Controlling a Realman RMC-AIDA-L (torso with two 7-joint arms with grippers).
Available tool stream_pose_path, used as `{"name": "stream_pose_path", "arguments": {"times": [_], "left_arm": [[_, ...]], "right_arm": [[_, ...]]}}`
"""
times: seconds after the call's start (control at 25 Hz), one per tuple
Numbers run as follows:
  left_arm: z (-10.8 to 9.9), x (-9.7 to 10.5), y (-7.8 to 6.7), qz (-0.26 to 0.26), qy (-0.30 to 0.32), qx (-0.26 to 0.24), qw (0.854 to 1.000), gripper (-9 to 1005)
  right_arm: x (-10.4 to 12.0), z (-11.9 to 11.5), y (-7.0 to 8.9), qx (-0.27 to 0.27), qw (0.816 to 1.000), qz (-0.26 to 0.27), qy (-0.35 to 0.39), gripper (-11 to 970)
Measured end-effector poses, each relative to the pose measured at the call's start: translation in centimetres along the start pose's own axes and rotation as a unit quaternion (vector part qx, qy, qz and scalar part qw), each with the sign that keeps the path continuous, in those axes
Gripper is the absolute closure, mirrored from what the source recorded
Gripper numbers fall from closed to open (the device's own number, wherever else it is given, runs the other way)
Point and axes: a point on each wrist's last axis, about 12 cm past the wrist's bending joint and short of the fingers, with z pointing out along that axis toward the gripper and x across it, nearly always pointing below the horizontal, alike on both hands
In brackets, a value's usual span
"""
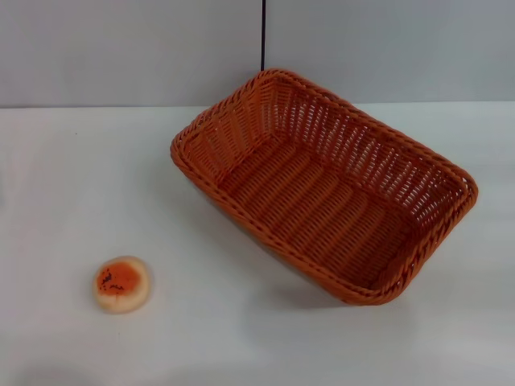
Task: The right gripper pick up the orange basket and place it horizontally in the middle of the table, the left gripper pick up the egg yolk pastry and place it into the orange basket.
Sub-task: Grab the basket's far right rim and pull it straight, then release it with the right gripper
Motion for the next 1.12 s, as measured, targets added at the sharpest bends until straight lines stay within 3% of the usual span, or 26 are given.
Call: {"name": "stream_pose_path", "arguments": {"times": [0.12,0.16,0.76,0.96,1.12], "left_arm": [[0.0,0.0,0.0,-0.001,0.000,0.000,1.000,302],[0.1,0.1,0.0,-0.001,0.002,-0.001,1.000,525],[0.0,0.1,0.7,0.025,0.043,0.006,0.999,516],[0.3,0.3,0.6,0.045,0.044,0.011,0.998,507],[0.4,0.4,0.7,0.045,0.048,0.008,0.998,400]], "right_arm": [[0.0,0.0,0.0,0.000,1.000,0.000,0.000,537],[0.0,0.0,0.0,0.000,1.000,0.000,0.000,537],[-0.1,-0.2,0.0,-0.034,0.998,-0.036,0.045,536],[-0.4,1.4,1.0,-0.120,0.985,-0.042,0.114,536],[-1.1,2.8,1.8,-0.177,0.970,-0.035,0.164,536]]}}
